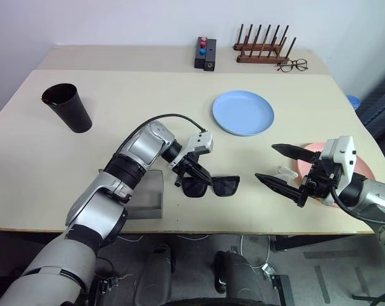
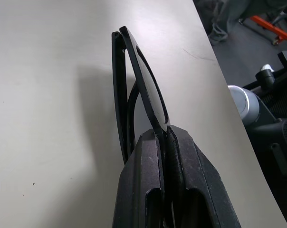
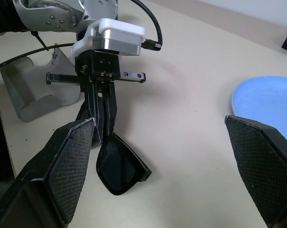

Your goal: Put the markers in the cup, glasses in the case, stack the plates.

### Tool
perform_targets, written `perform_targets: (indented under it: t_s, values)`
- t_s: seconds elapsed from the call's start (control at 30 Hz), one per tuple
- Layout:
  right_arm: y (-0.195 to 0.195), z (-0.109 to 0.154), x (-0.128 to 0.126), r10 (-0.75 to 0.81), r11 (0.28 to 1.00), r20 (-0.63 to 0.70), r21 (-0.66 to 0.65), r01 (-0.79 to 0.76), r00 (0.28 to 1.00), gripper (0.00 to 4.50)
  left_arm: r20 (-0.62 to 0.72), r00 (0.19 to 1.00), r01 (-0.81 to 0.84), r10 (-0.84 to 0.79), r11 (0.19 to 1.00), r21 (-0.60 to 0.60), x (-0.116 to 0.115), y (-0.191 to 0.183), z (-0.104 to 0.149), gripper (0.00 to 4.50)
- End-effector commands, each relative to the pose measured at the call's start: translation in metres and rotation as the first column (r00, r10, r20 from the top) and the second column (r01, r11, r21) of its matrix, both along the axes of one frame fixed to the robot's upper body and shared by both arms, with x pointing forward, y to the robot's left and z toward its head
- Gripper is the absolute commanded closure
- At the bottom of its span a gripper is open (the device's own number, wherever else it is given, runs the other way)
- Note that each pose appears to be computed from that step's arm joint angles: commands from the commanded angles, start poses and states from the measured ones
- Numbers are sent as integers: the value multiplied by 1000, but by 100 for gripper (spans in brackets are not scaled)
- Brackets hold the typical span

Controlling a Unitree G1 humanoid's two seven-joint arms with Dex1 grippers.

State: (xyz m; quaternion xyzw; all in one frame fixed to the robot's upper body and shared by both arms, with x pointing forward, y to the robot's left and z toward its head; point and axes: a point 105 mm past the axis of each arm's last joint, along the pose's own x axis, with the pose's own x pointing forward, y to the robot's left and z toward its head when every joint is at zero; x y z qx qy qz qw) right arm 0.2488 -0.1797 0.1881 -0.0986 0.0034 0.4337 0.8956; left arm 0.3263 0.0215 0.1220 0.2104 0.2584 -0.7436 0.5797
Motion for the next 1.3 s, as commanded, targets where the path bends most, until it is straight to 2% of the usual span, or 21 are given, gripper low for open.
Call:
perform_targets:
  t_s: [0.03,0.33,0.43,0.67,0.87,1.0,1.3]
  values:
    - [-1,7,2,-6,1000,41,0,6,999,0,45,999,-22,22,1000,-1,6,3,8,444]
    - [-1,6,4,-9,1000,45,1,9,999,0,-25,999,-44,42,998,-45,8,13,37,444]
    - [-1,5,5,-9,1000,47,0,9,999,0,-9,998,-70,69,996,-51,15,19,48,444]
    - [2,6,5,5,1000,51,3,-5,999,0,-18,992,-127,125,989,-75,17,47,78,444]
    - [6,12,4,29,999,84,25,-31,996,0,-20,980,-201,200,978,-55,3,99,94,444]
    - [13,19,6,70,995,94,69,-77,993,0,-60,974,-223,220,974,-42,-18,126,105,444]
    - [25,24,5,166,980,116,89,-177,979,0,-41,963,-265,267,963,56,-43,171,97,444]
